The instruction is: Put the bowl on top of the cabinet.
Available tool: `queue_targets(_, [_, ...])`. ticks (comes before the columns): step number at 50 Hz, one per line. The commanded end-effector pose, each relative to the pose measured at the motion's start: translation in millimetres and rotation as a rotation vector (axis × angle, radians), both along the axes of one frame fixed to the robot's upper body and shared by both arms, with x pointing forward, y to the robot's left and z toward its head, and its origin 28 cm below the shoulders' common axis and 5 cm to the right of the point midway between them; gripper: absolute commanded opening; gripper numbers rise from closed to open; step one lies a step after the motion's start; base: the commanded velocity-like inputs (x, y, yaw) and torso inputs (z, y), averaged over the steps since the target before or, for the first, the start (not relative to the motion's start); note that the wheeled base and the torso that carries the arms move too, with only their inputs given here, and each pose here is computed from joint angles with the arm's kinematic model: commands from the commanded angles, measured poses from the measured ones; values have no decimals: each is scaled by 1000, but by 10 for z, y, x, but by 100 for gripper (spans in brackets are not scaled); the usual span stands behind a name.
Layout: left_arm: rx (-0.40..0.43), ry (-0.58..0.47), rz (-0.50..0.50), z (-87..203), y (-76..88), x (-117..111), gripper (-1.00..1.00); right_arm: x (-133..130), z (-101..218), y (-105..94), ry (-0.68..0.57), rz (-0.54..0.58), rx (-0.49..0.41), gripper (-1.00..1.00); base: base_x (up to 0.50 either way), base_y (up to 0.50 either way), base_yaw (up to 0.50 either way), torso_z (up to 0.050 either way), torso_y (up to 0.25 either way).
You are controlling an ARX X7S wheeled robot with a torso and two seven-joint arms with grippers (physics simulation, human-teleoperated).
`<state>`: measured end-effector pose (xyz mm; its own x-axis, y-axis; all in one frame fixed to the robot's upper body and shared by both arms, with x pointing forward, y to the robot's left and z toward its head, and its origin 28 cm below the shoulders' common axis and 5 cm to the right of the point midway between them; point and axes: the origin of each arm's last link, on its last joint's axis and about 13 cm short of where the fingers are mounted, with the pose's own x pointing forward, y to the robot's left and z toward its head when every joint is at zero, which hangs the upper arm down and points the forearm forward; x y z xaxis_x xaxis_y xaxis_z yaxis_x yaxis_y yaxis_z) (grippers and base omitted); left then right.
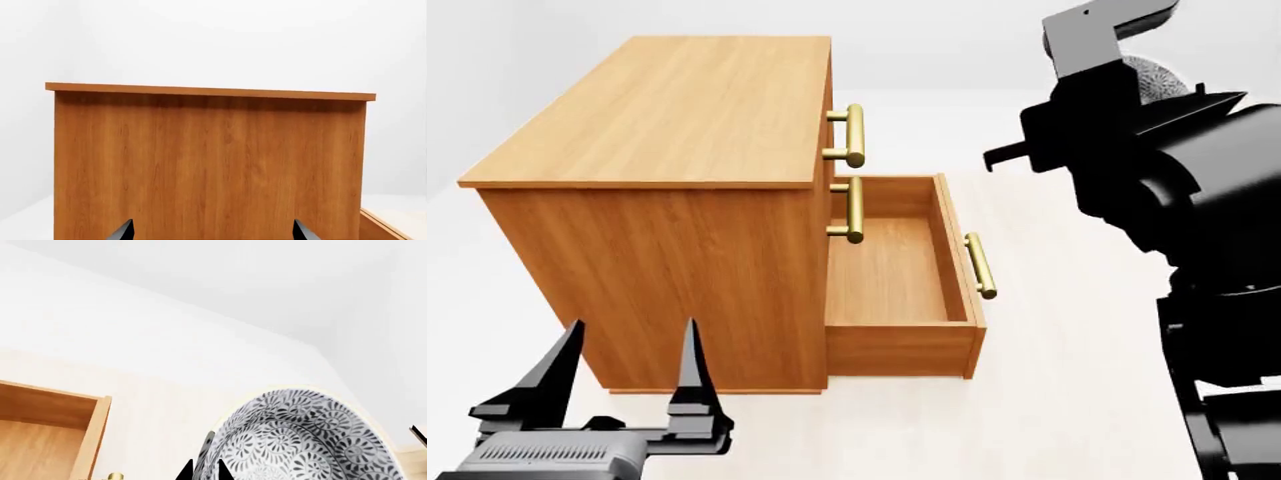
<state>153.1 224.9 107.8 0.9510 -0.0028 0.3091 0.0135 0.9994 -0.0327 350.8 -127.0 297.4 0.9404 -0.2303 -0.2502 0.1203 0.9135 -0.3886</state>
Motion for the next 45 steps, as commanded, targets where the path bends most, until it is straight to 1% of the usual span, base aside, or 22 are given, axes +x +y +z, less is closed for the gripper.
queue_targets(1, [-1, -1, -3, 4, -4, -14, 100, 116, 332, 203, -34, 55, 8, -100, 0, 0, 0, 0, 0])
queue_targets(3, [0, -1, -2, 2, 2, -12, 100, 143, 373, 261, -35, 81, 36, -100, 0, 0, 0, 0, 0])
queue_targets(10, [0, -3, 3, 8, 7, -10, 100, 194, 535, 493, -53, 132, 22, -100, 0, 0, 0, 0, 0])
queue_targets(14, [-3, -3, 1, 10, 5, -6, 100, 227, 607, 578, -61, 157, 26, -100, 0, 0, 0, 0, 3])
queue_targets(21, [-3, -3, 0, 8, 4, -8, 100, 286, 679, 723, -54, 198, 0, -100, 0, 0, 0, 0, 0])
queue_targets(26, [-3, -3, 6, 10, 13, -6, 100, 293, 768, 883, -56, 242, -33, -100, 0, 0, 0, 0, 0])
queue_targets(29, [-3, -2, 6, 8, 16, -7, 100, 290, 808, 945, -62, 266, -26, -100, 0, 0, 0, 0, 0])
queue_targets(42, [-5, -3, 12, 17, 28, -10, 100, 304, 758, 1174, -60, 312, -82, -100, 0, 0, 0, 0, 1])
queue_targets(45, [-7, -3, 13, 28, 32, -6, 100, 283, 789, 1208, -58, 324, -77, -100, 0, 0, 0, 0, 0])
